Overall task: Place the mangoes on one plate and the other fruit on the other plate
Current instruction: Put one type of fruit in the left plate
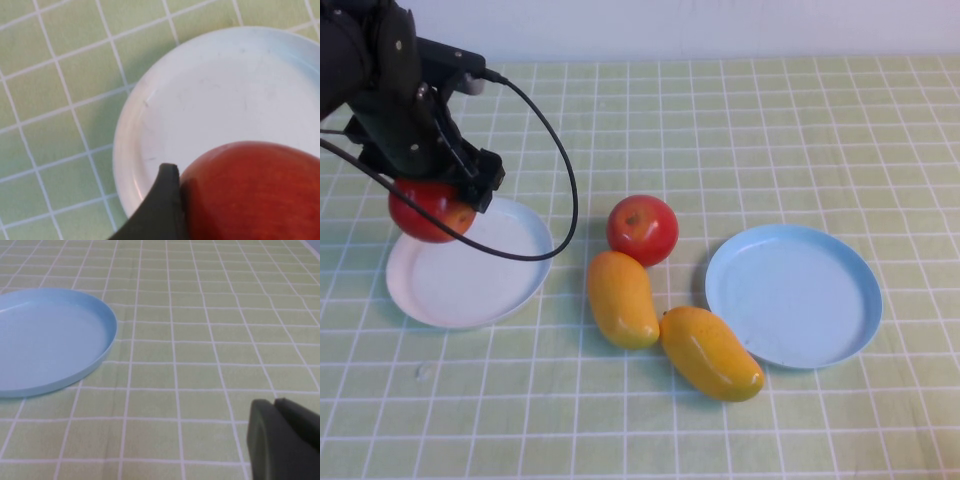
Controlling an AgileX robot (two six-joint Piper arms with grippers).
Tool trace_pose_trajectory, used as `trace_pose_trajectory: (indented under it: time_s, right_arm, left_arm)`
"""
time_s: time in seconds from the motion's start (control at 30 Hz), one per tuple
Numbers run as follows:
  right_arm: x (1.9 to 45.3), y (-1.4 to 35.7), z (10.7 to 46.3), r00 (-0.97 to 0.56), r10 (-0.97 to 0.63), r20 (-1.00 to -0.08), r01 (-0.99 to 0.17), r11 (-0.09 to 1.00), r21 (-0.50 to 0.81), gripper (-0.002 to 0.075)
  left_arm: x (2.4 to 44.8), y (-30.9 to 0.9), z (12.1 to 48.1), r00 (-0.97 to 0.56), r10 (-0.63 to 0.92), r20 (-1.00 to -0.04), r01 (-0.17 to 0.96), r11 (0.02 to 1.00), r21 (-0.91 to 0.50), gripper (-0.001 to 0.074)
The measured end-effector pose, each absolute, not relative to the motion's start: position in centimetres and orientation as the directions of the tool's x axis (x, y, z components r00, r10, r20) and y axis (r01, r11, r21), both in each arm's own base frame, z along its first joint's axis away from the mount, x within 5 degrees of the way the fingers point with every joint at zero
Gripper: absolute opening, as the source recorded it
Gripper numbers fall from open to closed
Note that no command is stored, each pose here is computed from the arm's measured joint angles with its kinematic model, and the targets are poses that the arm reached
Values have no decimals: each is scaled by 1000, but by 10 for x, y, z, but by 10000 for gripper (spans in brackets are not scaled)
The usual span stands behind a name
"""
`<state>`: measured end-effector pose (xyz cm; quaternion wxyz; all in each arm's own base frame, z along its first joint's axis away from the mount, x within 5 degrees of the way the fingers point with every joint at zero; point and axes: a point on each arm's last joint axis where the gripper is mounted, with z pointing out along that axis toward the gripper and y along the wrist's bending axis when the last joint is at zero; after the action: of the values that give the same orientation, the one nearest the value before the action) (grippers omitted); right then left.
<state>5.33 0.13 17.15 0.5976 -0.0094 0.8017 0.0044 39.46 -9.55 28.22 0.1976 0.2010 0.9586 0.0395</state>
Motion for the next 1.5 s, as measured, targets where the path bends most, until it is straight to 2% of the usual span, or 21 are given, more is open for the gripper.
trace_pose_trajectory:
  time_s: [0.17, 0.43, 0.57, 1.1, 1.3, 1.5]
  right_arm:
    - [53, 1, 171, -286, -10, -958, -20, 1000, -4, -17]
    - [53, 1, 171, -286, -10, -958, -20, 1000, -4, -17]
    - [53, 1, 171, -286, -10, -958, -20, 1000, -4, -17]
    - [53, 1, 171, -286, -10, -958, -20, 1000, -4, -17]
    - [53, 1, 171, -286, -10, -958, -20, 1000, -4, -17]
    - [53, 1, 171, -286, -10, -958, -20, 1000, -4, -17]
  left_arm:
    - [393, -95, 281, -849, 401, -343, 370, 916, 155, 606]
    - [389, -97, 285, -852, 399, -339, 380, 917, 125, 612]
    - [387, -97, 291, -837, 418, -353, 398, 908, 131, 666]
    - [385, -104, 302, -794, 447, -412, 405, 894, 191, 668]
    - [378, -131, 309, -749, 461, -475, 449, 881, 147, 669]
    - [371, -181, 305, -700, 493, -517, 539, 840, 71, 668]
